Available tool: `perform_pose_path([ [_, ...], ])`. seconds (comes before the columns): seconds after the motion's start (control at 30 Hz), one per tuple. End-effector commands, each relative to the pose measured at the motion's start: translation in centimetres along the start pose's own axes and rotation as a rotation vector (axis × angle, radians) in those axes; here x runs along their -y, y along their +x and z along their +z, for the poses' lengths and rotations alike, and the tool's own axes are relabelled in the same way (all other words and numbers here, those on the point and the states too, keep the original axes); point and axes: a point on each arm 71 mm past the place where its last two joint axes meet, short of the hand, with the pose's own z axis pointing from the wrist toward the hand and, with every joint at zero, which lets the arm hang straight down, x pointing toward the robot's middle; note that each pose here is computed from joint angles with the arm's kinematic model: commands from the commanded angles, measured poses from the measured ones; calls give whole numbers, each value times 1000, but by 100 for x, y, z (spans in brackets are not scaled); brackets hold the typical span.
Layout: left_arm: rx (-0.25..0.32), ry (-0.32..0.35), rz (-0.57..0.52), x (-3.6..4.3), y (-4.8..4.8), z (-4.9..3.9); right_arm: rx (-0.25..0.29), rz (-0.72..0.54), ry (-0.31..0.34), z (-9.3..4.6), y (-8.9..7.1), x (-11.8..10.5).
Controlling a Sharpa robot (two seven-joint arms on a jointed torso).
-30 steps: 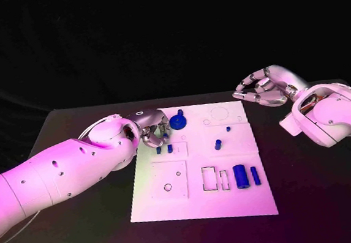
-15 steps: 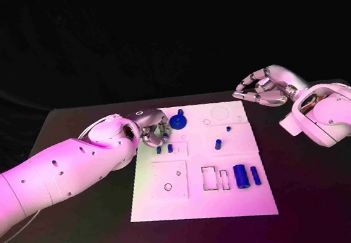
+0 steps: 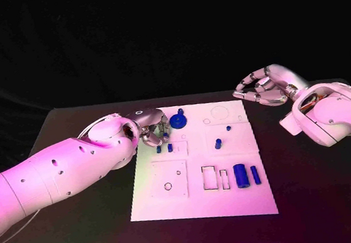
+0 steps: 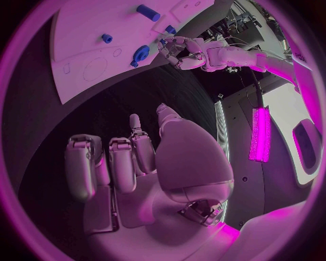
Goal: Assemble the parts on the task board
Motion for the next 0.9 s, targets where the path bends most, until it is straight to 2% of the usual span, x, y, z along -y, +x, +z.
perform_pose_path([
  [0.03, -6, 13, -4, 19, -2, 1, -3, -8, -10, 1, 7, -10],
  [0.9, 5, 17, -5, 4, -10, -9, 0, -8, -10, 3, 5, -9],
])
